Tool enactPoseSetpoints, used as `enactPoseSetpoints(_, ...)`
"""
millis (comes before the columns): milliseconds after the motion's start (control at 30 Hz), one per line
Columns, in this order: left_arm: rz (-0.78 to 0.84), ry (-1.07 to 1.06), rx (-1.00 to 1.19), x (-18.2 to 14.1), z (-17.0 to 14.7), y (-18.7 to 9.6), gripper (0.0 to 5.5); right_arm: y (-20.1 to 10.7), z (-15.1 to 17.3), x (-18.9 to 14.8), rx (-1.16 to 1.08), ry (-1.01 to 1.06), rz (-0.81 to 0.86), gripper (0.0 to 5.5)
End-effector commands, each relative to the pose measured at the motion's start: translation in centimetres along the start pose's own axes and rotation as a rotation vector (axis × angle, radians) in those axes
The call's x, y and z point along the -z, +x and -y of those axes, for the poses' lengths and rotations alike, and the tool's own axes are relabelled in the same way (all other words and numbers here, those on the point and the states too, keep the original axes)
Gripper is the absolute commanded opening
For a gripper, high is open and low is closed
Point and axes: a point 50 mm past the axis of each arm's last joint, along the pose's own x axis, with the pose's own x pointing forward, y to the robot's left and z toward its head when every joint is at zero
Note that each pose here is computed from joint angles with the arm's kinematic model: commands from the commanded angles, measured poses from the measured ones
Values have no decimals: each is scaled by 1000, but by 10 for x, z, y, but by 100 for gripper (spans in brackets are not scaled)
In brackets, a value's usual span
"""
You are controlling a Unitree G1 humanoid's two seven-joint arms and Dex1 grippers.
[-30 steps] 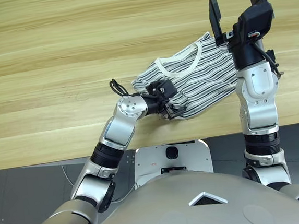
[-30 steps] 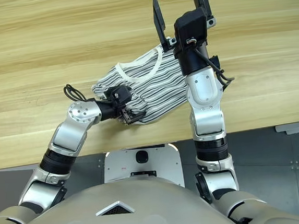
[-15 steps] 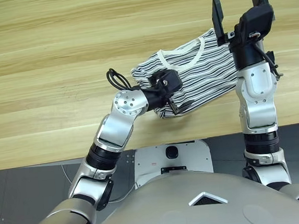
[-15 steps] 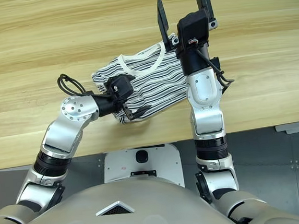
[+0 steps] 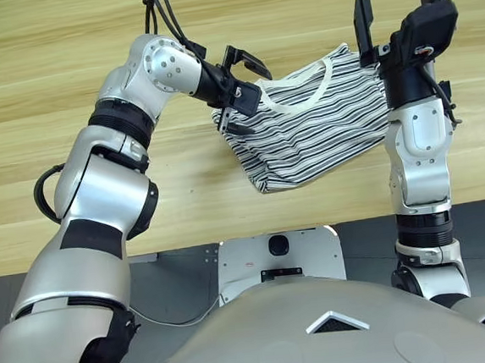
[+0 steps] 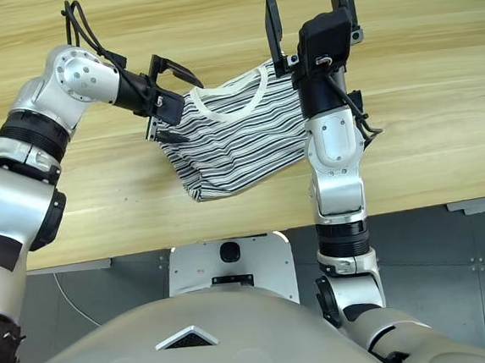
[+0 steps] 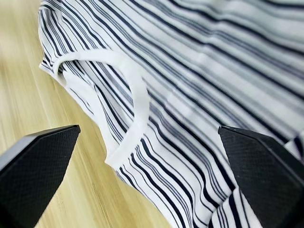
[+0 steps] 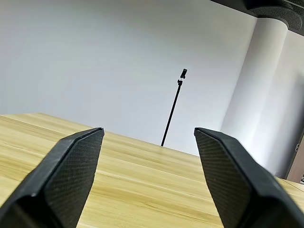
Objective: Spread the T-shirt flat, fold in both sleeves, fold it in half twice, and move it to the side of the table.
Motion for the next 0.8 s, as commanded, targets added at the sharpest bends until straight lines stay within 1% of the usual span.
enactPoseSetpoints(33,-97,110,37,4,7,11,547,2,-3,-6,-7,16,29,353)
enactPoseSetpoints(100,-123,141,61,8,17,17,547,2,-3,-6,-5,19,32,353)
enactPoseSetpoints(233,-138,134,114,12,31,24,547,2,-2,-6,-1,18,31,353)
enactPoseSetpoints(367,-154,-97,264,28,63,21,547,2,-1,-7,6,16,34,353)
enactPoseSetpoints(433,-127,-242,322,34,81,19,547,1,1,-6,15,14,33,353)
enactPoseSetpoints(500,-100,-378,336,39,98,19,547,0,1,-7,22,13,33,353)
enactPoseSetpoints(600,-107,-531,335,46,125,20,547,0,3,-5,31,11,29,353)
enactPoseSetpoints(633,-98,-565,308,46,132,24,547,-1,4,-5,34,10,28,353)
enactPoseSetpoints(700,-65,-627,227,40,137,36,547,-1,5,-4,38,8,27,353)
enactPoseSetpoints(800,42,-755,94,20,139,58,547,0,6,-4,44,5,29,353)
